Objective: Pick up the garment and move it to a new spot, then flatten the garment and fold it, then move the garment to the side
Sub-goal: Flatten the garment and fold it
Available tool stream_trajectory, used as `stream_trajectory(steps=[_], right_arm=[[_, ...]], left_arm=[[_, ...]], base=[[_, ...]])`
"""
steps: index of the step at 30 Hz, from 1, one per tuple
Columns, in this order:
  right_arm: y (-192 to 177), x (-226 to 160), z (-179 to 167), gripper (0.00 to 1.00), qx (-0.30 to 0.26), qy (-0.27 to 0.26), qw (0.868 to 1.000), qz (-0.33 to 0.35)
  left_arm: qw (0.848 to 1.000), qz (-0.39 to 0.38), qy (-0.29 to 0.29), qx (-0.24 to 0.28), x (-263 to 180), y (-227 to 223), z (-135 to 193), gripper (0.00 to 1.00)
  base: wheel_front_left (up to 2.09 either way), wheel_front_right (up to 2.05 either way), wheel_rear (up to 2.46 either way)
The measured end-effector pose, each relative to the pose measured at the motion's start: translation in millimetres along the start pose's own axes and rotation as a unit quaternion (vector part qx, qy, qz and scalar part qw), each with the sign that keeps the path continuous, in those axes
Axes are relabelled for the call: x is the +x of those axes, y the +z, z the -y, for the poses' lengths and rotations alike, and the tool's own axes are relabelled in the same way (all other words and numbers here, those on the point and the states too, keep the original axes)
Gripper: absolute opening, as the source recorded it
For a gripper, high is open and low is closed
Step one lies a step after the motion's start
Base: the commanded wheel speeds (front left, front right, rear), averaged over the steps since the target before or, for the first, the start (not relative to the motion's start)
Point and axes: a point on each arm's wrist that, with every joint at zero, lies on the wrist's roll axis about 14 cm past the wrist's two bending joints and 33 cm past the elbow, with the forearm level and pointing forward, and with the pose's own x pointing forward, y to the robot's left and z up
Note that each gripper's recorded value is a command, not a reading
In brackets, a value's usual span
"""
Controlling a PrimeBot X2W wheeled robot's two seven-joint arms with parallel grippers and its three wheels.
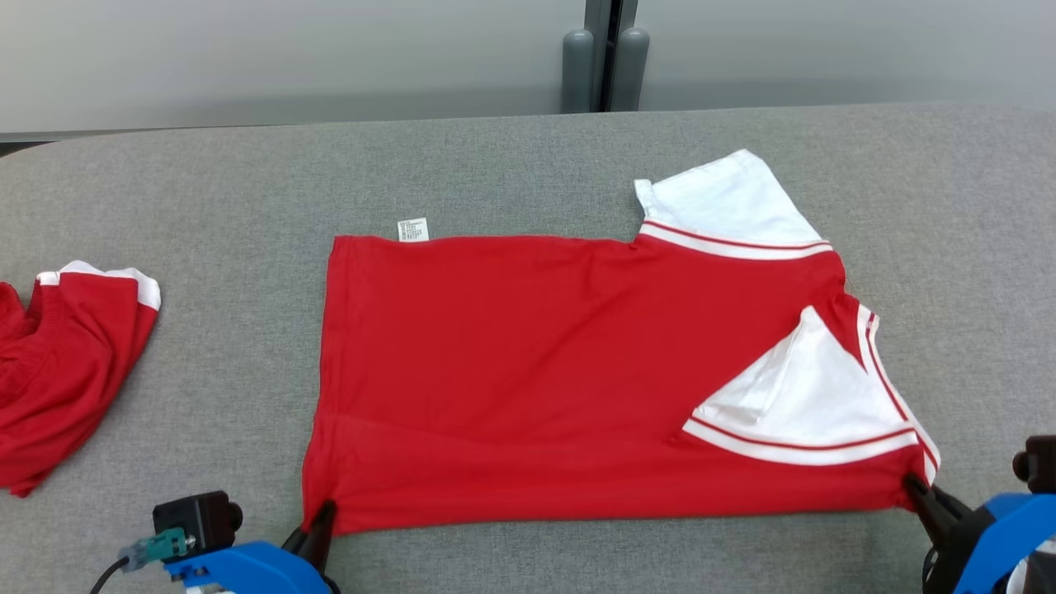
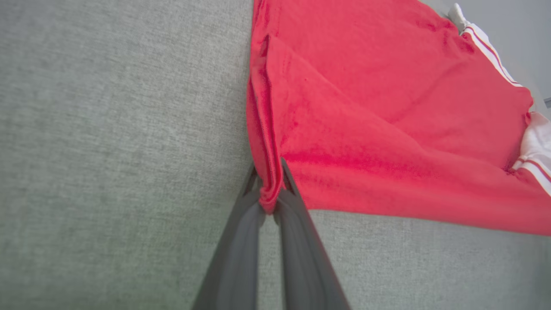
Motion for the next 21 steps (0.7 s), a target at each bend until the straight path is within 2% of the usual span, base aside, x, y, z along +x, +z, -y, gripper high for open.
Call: stream_trajectory(steps=[1,2,3,4,7,10,17,21], right_arm=[[-4,-1,1,0.0,0.002,0.0,1.0,-0.005],[-8,-2,1,0.17,0.004,0.002,1.0,-0.009],[-11,-3,0,1.0,0.009,0.006,1.0,-0.013],[-14,-3,0,1.0,0.015,0.009,1.0,-0.017],[-17,-2,-3,1.0,0.016,0.014,1.0,-0.018],[-3,-1,-7,1.0,-0.001,0.013,1.0,0.002],[64,4,-34,1.0,-0.061,0.02,0.995,0.072],[98,12,-61,1.0,-0.093,0.041,0.991,0.091]], left_arm=[[1.0,-0.001,0.004,-0.004,-3,-2,-2,0.0],[1.0,-0.004,0.005,-0.011,-5,-3,-2,0.05],[1.0,-0.013,0.004,-0.017,-7,-8,-1,0.49],[0.999,-0.024,0.0,-0.022,-9,-14,1,1.0],[0.999,-0.034,0.001,-0.021,-13,-19,2,1.0],[0.999,-0.027,0.014,-0.008,-15,-14,-4,1.0],[0.999,-0.007,0.014,0.048,-10,20,-3,1.0],[0.996,0.022,-0.007,0.083,5,62,9,1.0]], base=[[0.0,0.0,0.0],[0.0,0.0,0.0],[0.0,0.0,0.0],[0.0,0.0,0.0],[0.0,0.0,0.0],[0.0,0.0,0.0],[0.0,0.0,0.0],[0.0,0.0,0.0]])
